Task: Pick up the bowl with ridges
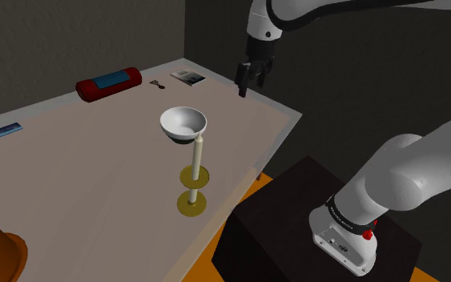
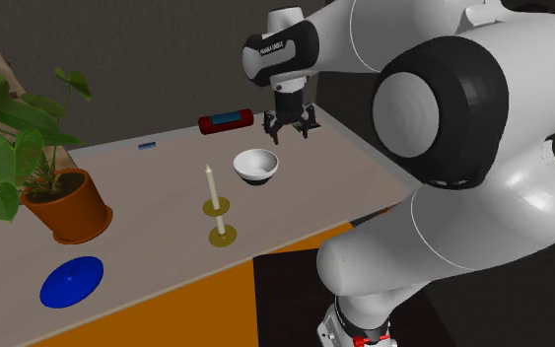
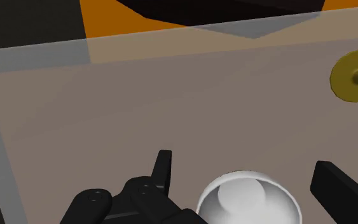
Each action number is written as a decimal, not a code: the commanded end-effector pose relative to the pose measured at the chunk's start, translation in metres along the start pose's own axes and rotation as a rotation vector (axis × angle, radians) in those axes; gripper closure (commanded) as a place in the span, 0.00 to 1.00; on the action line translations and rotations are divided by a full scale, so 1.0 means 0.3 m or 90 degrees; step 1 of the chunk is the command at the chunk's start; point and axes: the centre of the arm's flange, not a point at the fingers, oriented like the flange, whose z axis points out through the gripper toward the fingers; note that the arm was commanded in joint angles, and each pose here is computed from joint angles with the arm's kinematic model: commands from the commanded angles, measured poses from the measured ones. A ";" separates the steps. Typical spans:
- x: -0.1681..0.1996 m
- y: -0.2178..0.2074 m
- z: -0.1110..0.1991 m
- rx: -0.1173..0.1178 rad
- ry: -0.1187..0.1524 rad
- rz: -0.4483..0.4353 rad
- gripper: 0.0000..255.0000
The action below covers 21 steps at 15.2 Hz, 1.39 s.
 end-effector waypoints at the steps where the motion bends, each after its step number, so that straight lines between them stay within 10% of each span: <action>1: 0.066 -0.048 0.052 0.000 0.002 0.000 0.00; 21: 0.656 -0.519 0.500 -0.010 0.013 -0.005 0.00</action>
